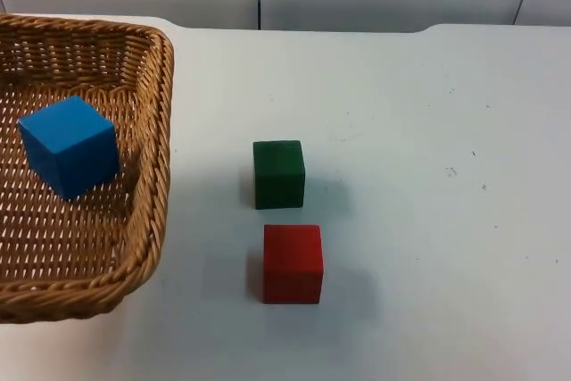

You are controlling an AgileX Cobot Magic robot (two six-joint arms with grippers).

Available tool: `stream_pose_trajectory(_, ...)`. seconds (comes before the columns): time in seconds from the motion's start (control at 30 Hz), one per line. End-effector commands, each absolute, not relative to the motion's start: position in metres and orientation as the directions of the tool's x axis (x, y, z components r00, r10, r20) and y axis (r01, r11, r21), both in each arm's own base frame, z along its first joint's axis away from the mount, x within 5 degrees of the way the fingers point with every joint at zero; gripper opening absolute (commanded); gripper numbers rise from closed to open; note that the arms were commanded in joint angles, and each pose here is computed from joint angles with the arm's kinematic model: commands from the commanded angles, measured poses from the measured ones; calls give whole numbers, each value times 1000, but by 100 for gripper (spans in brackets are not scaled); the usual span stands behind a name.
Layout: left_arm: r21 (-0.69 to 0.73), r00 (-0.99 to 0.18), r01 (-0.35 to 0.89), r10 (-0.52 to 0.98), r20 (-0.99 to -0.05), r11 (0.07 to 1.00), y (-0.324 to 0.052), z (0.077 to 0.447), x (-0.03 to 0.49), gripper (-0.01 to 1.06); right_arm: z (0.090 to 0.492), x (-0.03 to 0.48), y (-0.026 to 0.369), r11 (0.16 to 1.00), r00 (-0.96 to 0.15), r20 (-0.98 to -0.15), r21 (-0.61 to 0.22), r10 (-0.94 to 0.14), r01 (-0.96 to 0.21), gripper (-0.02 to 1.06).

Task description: Pick up the basket with the left hand and place the blue cube into the basket with the right hand.

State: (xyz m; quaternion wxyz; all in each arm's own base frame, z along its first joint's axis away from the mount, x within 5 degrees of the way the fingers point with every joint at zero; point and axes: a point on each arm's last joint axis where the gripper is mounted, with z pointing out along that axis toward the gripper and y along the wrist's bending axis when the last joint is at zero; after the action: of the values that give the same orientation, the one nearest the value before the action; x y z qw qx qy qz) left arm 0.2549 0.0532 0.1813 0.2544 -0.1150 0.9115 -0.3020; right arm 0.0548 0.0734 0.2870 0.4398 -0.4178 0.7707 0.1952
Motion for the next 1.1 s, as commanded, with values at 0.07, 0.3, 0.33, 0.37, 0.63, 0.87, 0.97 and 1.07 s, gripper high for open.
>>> stream_pose_trajectory(0.07, -632, -832, -70, -394, -390, 772, 53, 183, 255, 0, 284, 37, 48, 576, -284, -846, -32, -451, -817, 105)
stream_pose_trajectory(0.3, -596, -825, -86, -392, -407, 799, 57, 181, 256, 0, 291, 12, 23, 508, -190, -926, -2, -326, -861, 104)
stream_pose_trajectory(0.33, -596, -825, -86, -392, -407, 799, 57, 181, 256, 0, 291, 12, 23, 508, -190, -926, -2, -326, -861, 104)
stream_pose_trajectory(0.37, -589, -825, -88, -390, -409, 803, 57, 181, 256, 0, 291, 10, 21, 503, -190, -931, 7, -313, -864, 104)
stream_pose_trajectory(0.63, -596, -847, -130, -401, -348, 792, 61, 157, 261, 0, 295, 2, 12, 478, -190, -912, -7, -363, -878, 104)
stream_pose_trajectory(0.87, -630, -847, -157, -432, -310, 760, 63, 125, 271, 0, 285, -6, 2, 458, -237, -866, 10, -440, -889, 104)
stream_pose_trajectory(0.97, -629, -846, -161, -434, -309, 760, 64, 117, 273, 0, 286, -8, -2, 465, -209, -891, -3, -404, -885, 104)
stream_pose_trajectory(1.07, -624, -847, -147, -424, -321, 768, 66, 106, 277, 0, 287, -6, -7, 493, -181, -905, -36, -386, -869, 104)
